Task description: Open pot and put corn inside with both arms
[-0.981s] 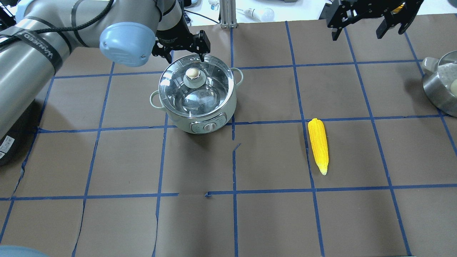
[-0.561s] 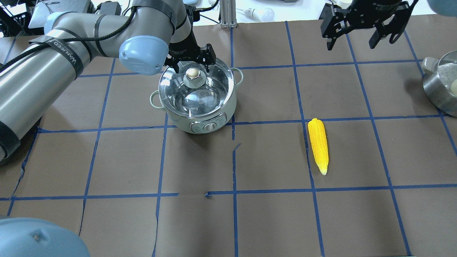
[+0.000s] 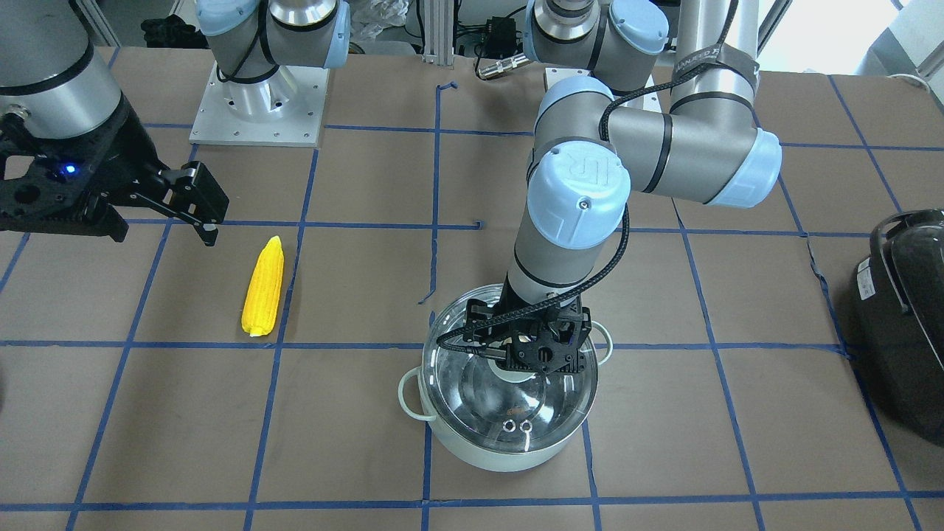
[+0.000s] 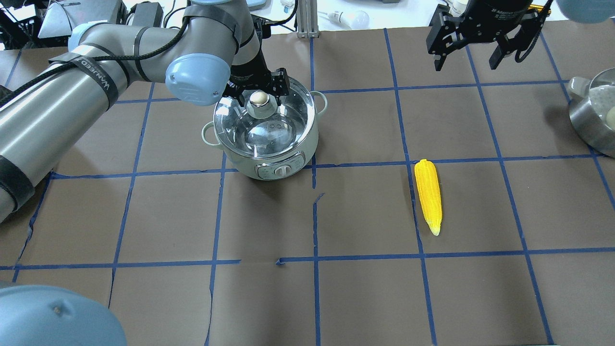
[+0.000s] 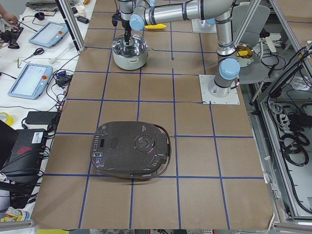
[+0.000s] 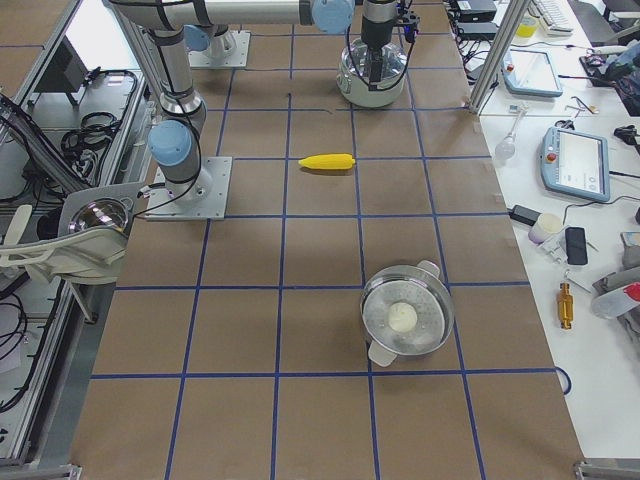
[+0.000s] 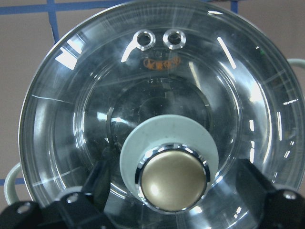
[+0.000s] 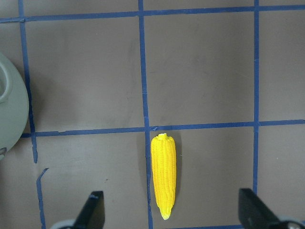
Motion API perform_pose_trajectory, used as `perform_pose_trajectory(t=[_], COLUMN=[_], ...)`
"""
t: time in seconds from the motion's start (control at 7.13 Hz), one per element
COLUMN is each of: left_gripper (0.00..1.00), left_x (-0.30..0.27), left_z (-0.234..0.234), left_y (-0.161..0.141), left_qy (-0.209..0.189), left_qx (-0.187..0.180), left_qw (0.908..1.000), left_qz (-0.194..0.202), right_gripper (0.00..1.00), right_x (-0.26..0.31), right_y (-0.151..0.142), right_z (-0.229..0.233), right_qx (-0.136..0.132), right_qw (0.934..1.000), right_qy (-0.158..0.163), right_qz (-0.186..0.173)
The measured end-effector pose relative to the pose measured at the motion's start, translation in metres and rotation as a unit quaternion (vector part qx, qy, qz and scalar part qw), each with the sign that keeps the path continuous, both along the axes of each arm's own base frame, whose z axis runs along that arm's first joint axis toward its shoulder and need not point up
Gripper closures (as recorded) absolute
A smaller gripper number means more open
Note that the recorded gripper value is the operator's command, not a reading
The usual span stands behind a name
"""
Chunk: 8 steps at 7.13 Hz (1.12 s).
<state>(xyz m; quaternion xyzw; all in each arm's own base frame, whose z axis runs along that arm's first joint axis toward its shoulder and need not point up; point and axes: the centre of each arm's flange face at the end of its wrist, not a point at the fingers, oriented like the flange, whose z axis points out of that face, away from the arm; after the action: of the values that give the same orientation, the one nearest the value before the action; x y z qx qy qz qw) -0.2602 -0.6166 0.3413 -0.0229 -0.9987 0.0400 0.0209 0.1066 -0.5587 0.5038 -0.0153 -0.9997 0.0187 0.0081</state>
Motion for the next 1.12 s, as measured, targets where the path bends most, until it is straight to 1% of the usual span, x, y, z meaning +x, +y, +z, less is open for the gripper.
perform_pose_trajectory(t=[0.14,0.42,0.7,0.84,0.98,1.12], left_gripper=[0.7,0.86,0.86,0.86,0.86,0.86], left_x=[0.0,-0.001,0.0,0.001,0.006,0.027], left_z=[0.0,0.001,0.015,0.029,0.044,0.06], left_y=[0.0,0.0,0.002,0.006,0.01,0.012], left_qy=[0.001,0.001,0.002,0.003,-0.003,-0.025], left_qx=[0.0,-0.001,-0.012,-0.018,-0.021,-0.023], left_qw=[1.0,1.0,0.9999,0.9998,0.9997,0.9992], left_qz=[0.004,0.008,0.006,0.006,0.008,0.019], right_gripper=[0.0,0.0,0.0,0.0,0.0,0.0], right_x=[0.0,0.001,0.002,0.004,0.006,0.01], right_y=[0.001,0.001,0.002,0.002,0.001,0.002], right_z=[0.0,-0.002,0.003,0.002,0.0,-0.002], right_qx=[0.002,0.004,-0.004,-0.004,-0.002,0.001], right_qw=[1.0,1.0,1.0,1.0,1.0,1.0], right_qy=[0.0,-0.001,-0.001,-0.001,-0.001,-0.001], right_qz=[0.003,0.003,0.0,0.001,0.003,0.007])
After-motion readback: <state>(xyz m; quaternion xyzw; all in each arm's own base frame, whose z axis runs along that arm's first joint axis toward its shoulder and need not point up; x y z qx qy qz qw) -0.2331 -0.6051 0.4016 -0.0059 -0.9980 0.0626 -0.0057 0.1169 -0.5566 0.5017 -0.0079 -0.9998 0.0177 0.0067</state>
